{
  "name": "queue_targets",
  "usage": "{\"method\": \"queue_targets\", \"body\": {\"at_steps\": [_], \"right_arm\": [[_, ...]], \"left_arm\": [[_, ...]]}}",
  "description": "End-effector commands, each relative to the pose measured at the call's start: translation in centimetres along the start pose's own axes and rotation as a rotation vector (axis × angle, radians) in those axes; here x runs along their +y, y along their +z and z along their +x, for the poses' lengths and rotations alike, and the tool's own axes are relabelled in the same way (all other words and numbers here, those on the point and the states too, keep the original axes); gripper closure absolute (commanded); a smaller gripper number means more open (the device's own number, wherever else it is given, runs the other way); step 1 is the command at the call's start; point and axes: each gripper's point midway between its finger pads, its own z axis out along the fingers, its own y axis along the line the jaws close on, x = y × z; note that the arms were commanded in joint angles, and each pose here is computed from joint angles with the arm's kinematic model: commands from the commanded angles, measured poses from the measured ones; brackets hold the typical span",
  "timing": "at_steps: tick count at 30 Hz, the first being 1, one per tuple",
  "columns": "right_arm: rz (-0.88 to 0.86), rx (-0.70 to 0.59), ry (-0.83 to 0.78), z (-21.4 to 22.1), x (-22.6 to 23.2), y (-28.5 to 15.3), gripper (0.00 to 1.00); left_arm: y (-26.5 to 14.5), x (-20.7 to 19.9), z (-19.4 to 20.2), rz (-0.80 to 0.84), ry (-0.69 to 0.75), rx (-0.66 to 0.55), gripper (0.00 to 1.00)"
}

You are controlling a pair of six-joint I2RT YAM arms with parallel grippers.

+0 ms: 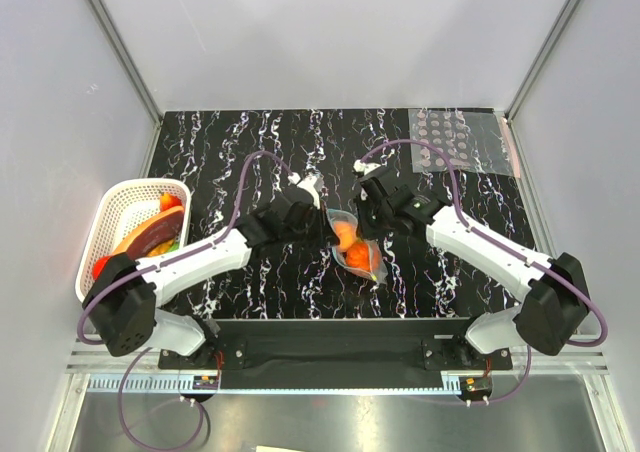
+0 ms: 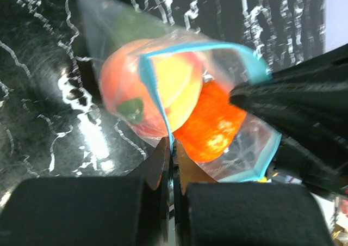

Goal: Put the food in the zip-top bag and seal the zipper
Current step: Zip the zipper food storage bag at the center of the board.

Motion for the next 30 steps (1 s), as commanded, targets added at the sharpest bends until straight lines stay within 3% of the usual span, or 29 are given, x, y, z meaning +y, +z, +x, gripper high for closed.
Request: {"method": "queue_targets", "body": {"at_steps": [1, 10, 19, 22, 30], "right_arm": [[-0.123, -0.07, -0.016, -2.1, 4.2, -2.5, 1.0], [-0.171, -0.047, -0.016, -1.4, 7.1, -1.6, 1.0], [-0.065, -0.067, -0.051, -1.4, 4.9, -2.2, 1.0], [-0.068, -0.06, -0.05, -1.2, 4.9, -2.2, 0.86], [-0.062, -0.041, -0.059, -0.4, 4.5, -2.0, 0.7]], "left_arm": [[-2.0, -5.3, -4.0, 0.16, 0.0, -0.111, 1.0], [-2.2, -7.3, -5.1, 0.238, -0.046, -0.151, 1.0], [-3.9, -5.3, -5.4, 0.166, -0.02, -0.175, 1.0], [-3.9, -4.5, -5.4, 0.151, -0.02, -0.166, 1.0], [-2.9, -3.5, -5.1, 0.133, -0.012, -0.14, 1.0]]}}
